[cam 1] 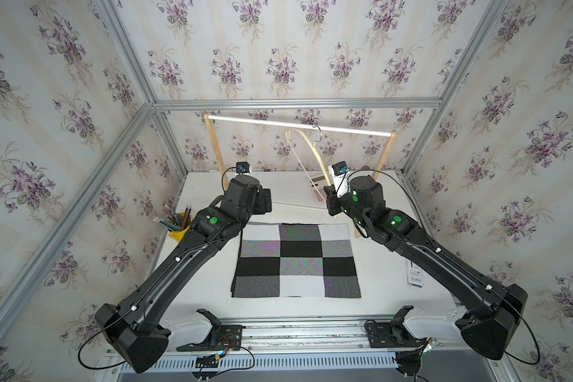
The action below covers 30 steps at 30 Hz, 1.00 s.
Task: Hang the scarf on the hanger
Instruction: Pick up the hanger from the clothesline.
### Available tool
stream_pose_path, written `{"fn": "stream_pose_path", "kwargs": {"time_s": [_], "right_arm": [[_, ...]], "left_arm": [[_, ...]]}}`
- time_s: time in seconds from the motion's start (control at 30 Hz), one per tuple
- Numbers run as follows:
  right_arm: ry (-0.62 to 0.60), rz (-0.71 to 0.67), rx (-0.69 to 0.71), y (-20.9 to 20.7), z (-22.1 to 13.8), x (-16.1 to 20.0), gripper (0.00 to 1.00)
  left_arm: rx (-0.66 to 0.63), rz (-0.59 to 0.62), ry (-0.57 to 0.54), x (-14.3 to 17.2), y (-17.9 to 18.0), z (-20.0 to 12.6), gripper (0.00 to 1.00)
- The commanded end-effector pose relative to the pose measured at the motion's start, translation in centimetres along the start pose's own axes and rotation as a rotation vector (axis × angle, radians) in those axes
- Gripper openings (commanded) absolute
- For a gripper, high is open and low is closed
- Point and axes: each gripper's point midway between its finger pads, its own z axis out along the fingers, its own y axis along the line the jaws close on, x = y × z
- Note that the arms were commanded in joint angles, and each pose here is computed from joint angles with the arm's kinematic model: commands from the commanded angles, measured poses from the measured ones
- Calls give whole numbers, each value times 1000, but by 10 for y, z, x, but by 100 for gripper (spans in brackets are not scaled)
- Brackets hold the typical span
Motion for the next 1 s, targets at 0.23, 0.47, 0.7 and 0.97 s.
{"fn": "stream_pose_path", "kwargs": {"time_s": [0.23, 0.47, 0.7, 0.97], "right_arm": [[-57, -40, 70, 37, 36, 7, 0], [-74, -65, 100, 50, 52, 13, 0], [-61, -89, 97, 62, 67, 22, 0], [-37, -100, 146, 71, 86, 45, 0]], "left_arm": [[133, -86, 20, 3, -46, -2, 81], [88, -238, 64, -12, -55, 8, 78], [-79, -218, 58, -49, -46, 8, 82], [-136, -223, 42, -69, -52, 17, 82]]}}
